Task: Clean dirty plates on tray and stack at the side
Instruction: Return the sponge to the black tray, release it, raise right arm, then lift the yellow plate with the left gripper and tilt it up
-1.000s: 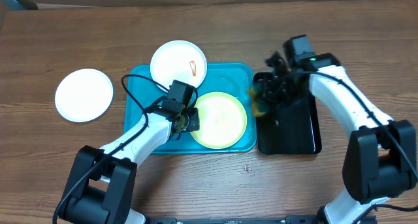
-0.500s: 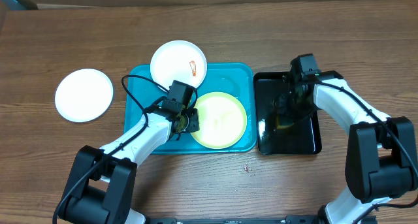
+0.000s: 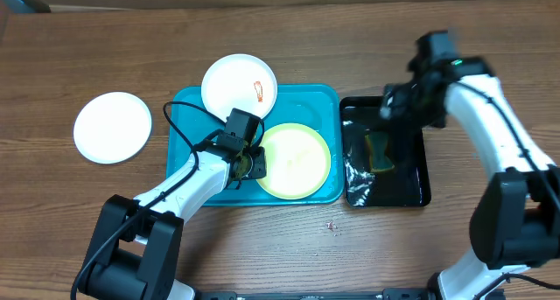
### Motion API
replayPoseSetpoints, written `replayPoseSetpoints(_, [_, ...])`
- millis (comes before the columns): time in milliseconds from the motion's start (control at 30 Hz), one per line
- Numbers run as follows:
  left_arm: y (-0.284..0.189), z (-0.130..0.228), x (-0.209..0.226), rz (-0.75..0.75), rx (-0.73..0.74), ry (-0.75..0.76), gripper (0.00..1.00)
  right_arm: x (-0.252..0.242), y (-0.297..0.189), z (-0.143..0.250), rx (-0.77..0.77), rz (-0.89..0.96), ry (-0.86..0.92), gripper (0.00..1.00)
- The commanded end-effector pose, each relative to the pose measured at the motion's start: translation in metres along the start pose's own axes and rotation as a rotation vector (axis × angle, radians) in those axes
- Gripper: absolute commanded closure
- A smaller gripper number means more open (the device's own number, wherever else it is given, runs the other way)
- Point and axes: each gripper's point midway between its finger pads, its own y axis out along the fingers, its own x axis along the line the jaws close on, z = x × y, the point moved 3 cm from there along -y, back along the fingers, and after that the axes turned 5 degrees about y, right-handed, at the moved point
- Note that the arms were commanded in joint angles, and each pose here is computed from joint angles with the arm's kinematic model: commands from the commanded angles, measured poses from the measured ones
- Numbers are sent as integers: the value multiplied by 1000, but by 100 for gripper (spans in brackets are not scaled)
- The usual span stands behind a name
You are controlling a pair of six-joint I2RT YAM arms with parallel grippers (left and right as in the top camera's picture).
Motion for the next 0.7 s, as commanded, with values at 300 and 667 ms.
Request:
replayPoseSetpoints(300, [-6, -6, -3, 12, -9, 6, 96, -105, -21, -28, -62, 69, 309, 0])
replayPoseSetpoints(667, [-101, -79, -13, -66, -158, 3, 96, -113, -22, -32, -78, 69, 326, 0])
